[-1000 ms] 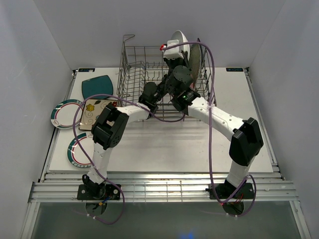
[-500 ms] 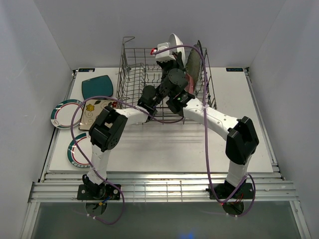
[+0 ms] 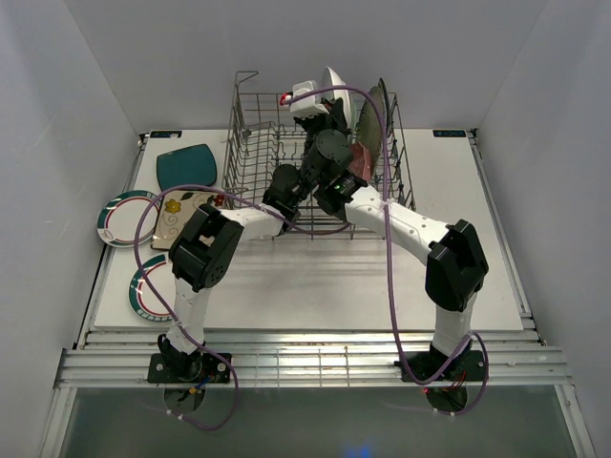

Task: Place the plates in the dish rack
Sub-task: Insert the plate into the dish rack.

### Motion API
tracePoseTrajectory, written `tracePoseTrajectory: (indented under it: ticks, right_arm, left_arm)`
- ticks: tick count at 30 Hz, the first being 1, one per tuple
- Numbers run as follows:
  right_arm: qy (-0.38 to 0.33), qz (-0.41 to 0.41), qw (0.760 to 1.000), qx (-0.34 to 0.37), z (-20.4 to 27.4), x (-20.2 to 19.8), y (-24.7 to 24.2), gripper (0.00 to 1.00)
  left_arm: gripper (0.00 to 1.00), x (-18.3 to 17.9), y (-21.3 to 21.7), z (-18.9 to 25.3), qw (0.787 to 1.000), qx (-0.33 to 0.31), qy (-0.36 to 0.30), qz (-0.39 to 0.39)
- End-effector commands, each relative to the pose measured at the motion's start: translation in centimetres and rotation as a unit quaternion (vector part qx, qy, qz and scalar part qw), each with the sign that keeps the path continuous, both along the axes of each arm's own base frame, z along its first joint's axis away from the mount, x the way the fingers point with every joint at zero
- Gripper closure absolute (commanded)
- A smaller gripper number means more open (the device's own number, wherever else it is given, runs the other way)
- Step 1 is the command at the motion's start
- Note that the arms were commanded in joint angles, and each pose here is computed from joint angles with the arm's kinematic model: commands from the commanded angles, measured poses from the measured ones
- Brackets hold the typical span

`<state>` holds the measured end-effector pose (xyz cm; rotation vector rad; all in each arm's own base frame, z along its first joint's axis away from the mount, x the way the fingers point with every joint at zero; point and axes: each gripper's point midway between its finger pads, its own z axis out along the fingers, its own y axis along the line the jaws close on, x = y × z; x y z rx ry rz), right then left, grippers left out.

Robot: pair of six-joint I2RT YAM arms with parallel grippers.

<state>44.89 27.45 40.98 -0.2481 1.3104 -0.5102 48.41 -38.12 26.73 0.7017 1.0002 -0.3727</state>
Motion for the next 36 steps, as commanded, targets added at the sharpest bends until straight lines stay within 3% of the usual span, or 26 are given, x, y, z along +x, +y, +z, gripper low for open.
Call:
tracePoseTrajectory:
  ticks: [1, 18, 36]
  right_arm:
    - [0.055, 0.088, 0.991, -0.078, -5.8, -1.8, 7.7, 0.92]
    - [0.017, 0.069, 0.996, -0.048, 0.0, -1.2, 6.6, 0.92]
    - [0.017, 0.077, 0.997, -0.026, 0.5, -1.6, 6.0, 0.92]
  left_arm:
    - [1.00, -0.1, 0.1, 1.7, 0.999, -0.005, -0.041, -0.019]
    - [1.00, 1.9, -0.1, 7.1, 0.995, 0.005, -0.095, -0.011]
    - [1.00, -1.5, 0.5, 7.4, 0.986, 0.084, -0.139, -0.035]
